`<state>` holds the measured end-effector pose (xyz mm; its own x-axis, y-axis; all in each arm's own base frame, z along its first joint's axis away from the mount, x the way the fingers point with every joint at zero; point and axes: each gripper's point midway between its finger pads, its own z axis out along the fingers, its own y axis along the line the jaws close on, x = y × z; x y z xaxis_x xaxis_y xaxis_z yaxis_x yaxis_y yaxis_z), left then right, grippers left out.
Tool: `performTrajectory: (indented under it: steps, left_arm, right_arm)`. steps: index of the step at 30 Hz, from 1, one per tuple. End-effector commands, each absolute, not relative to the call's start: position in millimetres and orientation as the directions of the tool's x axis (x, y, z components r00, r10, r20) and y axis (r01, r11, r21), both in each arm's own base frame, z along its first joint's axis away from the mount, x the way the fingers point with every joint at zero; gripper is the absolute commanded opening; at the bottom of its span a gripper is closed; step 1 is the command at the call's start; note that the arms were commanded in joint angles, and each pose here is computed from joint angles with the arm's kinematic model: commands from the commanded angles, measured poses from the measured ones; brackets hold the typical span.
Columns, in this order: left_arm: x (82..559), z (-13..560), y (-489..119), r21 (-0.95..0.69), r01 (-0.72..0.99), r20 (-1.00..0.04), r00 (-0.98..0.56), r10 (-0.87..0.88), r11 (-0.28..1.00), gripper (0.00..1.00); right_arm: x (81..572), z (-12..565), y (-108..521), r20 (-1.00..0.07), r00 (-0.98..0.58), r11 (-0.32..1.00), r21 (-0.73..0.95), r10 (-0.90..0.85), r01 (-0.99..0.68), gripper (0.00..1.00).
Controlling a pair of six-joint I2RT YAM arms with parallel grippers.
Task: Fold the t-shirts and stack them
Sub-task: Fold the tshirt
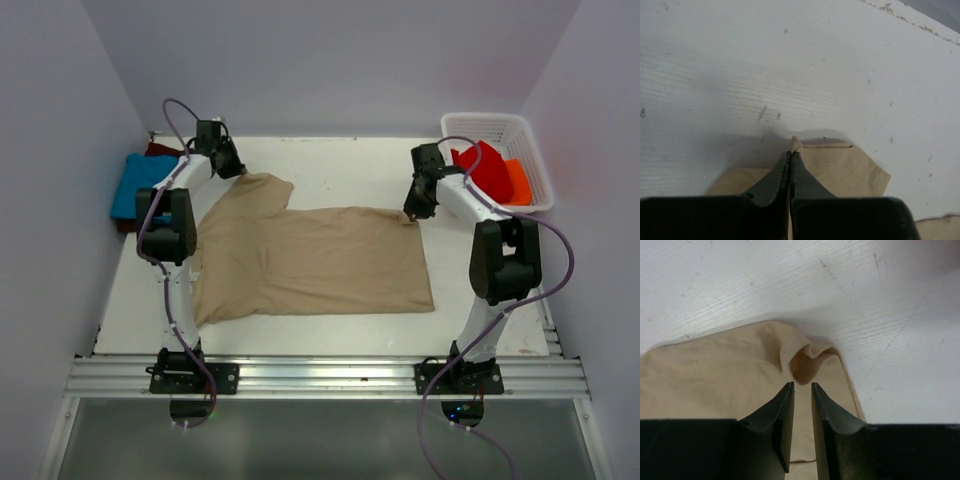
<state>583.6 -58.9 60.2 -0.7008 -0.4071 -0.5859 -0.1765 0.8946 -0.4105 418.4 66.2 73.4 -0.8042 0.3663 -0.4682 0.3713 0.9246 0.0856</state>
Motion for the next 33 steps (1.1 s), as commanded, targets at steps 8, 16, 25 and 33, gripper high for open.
performTrajectory:
  steps: [8, 16, 25, 33]
  left_arm:
    - [574.4, 80.0, -53.6, -0.416, -0.162, -0.603, -0.687, -0.405, 0.895, 0.00]
    - [572.4, 82.4, -52.0, -0.425, -0.159, -0.604, -0.684, -0.410, 0.891, 0.00]
    - [572.2, 76.7, -51.9, -0.423, -0.161, -0.599, -0.689, -0.408, 0.892, 0.00]
    - [572.5, 71.1, -52.4, -0.422, -0.162, -0.592, -0.696, -0.407, 0.892, 0.00]
  right_arm:
    - [442.5, 56.3, 68.1, -0.464, -0.824, 0.937, 0.043, 0.326, 0.347, 0.26]
    - [475.4, 70.2, 54.2, -0.537, -0.782, 0.922, -0.018, 0.317, 0.387, 0.51]
    - [499.2, 64.5, 48.8, -0.528, -0.799, 0.921, -0.078, 0.287, 0.382, 0.63]
    - [483.8, 32.8, 47.0, -0.479, -0.827, 0.916, -0.105, 0.294, 0.386, 0.60]
